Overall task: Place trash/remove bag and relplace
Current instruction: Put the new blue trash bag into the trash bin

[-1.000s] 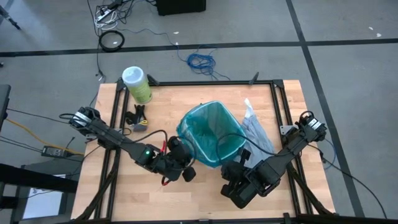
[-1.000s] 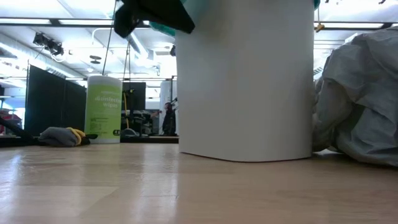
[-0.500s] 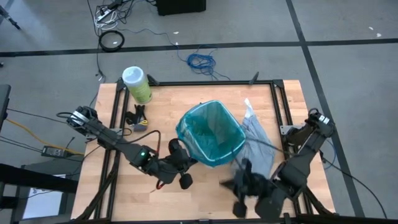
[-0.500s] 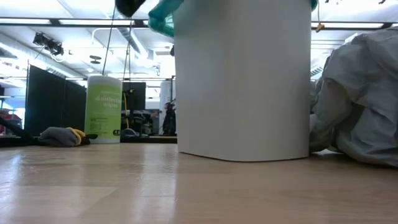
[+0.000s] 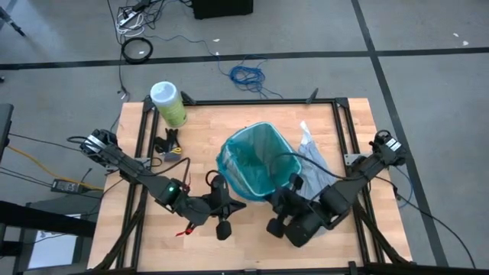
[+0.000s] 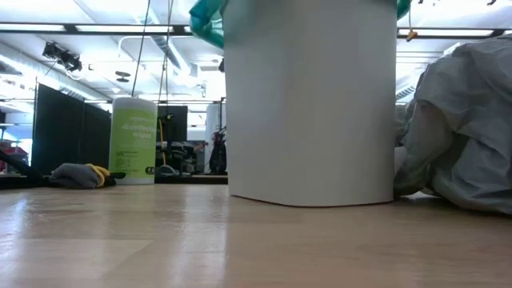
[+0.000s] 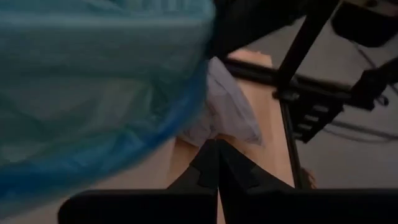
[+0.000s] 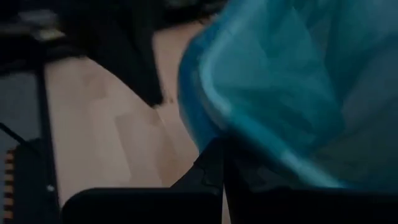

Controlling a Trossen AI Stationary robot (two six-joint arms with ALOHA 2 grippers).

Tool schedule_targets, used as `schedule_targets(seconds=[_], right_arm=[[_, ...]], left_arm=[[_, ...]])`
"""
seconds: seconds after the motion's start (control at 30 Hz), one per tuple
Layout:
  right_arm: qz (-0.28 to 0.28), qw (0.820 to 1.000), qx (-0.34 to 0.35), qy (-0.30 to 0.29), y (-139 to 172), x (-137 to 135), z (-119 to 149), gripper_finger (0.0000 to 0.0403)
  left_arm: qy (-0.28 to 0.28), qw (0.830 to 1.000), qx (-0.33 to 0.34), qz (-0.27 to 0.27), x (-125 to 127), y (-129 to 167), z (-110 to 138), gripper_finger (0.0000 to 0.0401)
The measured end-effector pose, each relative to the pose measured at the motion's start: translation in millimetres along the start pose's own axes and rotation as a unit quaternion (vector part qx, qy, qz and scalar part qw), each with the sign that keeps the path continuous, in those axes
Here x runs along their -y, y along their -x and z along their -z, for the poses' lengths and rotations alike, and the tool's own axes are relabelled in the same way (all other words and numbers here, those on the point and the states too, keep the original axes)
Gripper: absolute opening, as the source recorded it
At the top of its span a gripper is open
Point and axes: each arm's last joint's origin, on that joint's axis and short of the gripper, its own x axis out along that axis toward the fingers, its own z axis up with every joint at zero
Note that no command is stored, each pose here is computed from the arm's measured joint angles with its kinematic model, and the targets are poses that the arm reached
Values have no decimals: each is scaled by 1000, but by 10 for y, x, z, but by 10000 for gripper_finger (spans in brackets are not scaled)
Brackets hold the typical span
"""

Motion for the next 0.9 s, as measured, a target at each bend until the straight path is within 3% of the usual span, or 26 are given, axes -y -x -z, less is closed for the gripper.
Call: schedule_targets(seconds=[0.3, 0.53, 0.63, 0.73, 0.9], right_arm=[[7, 997, -73, 9, -335, 85, 293, 0], [12, 996, -84, 14, -403, 130, 297, 0], [15, 996, -86, 20, -438, 158, 272, 0], [8, 996, -90, 14, -461, 162, 251, 0], [-3, 997, -82, 4, -466, 138, 231, 0]], left_arm=[[4, 1000, -22, 12, 10, 10, 41, 6], [22, 999, 46, 0, -13, 160, -176, 4], [-7, 996, 72, -48, -88, 301, -281, 3], [-42, 991, 53, -113, -187, 334, -227, 3], [-74, 988, 27, -133, -205, 254, -125, 2]])
